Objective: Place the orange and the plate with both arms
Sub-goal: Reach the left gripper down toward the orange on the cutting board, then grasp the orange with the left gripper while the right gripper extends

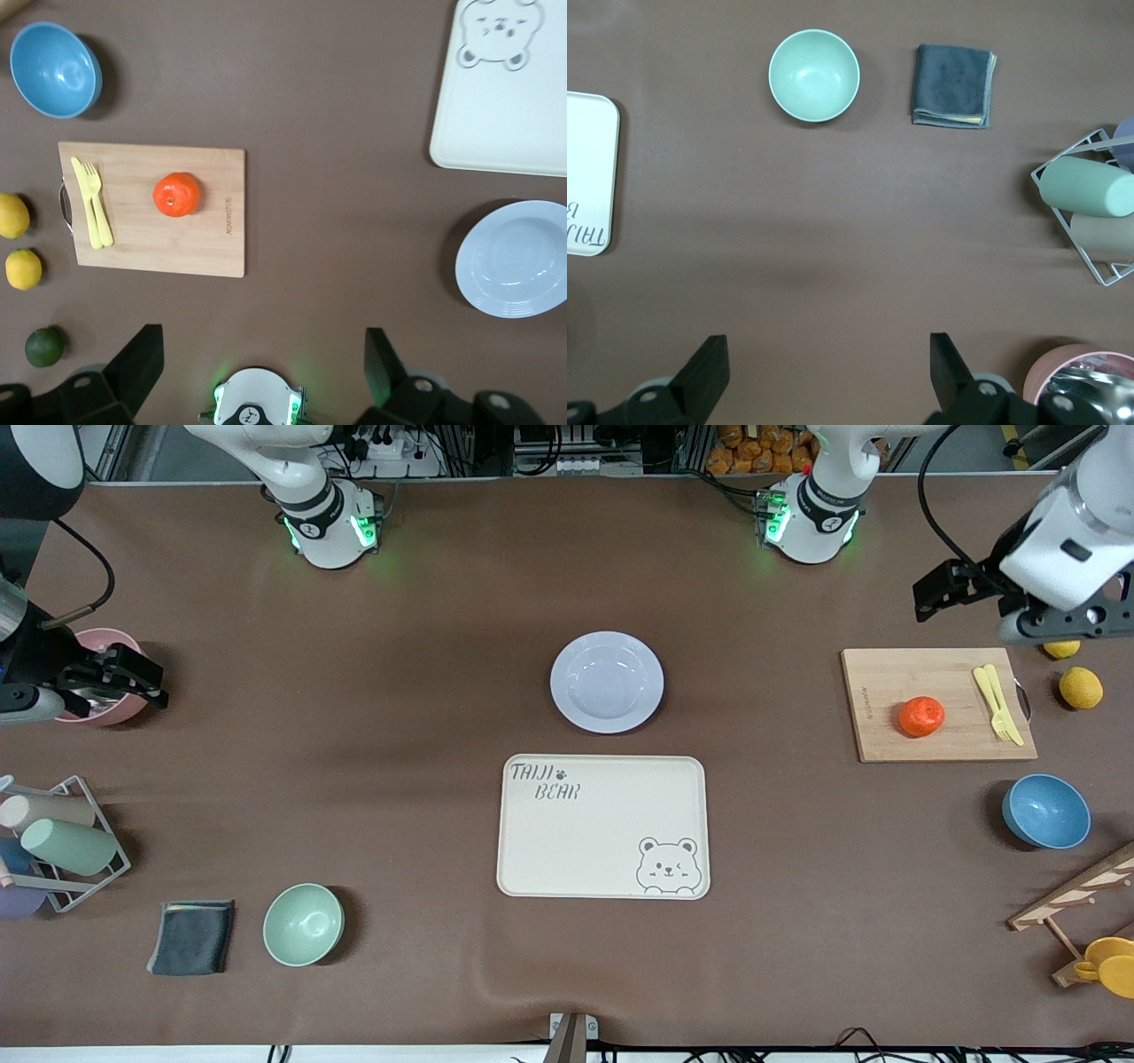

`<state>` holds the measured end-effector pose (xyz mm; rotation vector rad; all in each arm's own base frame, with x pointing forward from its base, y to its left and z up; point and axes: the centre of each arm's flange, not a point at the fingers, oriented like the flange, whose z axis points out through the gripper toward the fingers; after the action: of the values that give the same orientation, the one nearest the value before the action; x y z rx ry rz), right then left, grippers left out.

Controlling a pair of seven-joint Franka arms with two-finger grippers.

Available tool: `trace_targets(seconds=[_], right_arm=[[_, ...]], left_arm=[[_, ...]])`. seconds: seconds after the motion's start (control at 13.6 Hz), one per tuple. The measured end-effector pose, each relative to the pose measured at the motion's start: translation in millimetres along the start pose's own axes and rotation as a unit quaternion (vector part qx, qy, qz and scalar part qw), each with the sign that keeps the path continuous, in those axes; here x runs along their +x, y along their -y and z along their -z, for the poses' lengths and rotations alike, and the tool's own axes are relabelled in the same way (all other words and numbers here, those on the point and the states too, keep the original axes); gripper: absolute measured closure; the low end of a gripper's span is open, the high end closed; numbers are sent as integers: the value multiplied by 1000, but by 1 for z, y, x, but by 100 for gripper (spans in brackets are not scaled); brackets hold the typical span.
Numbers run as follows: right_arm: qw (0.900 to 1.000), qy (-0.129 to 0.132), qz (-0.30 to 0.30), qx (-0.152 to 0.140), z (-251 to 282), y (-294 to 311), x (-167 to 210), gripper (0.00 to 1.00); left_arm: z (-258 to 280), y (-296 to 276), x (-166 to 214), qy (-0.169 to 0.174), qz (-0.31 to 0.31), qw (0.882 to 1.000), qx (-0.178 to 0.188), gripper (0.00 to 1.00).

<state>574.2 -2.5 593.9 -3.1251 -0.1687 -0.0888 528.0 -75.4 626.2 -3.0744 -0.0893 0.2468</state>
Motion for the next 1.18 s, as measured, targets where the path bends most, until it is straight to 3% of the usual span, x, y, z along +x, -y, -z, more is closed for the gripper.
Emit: trace_targets(seconds=[0.29, 0.51, 0.66, 0.88, 1.18], right_arm=[[1000, 8, -5, 10, -5, 2, 0, 0], [998, 25, -12, 54, -17, 9, 1, 0], [997, 33, -14, 65, -25, 10, 3, 0], [994, 53, -19, 88, -47, 13, 9, 0], [986, 88, -62, 128, -83, 21, 18, 0]], left_arm=[[-53, 55, 40, 58, 49, 997, -7, 0], [-117, 83, 71, 119, 71, 990, -14, 0], [-157, 86, 85, 145, 73, 987, -16, 0], [-206, 84, 88, 157, 70, 985, -7, 0], [-226, 95, 86, 161, 77, 984, -3, 0]])
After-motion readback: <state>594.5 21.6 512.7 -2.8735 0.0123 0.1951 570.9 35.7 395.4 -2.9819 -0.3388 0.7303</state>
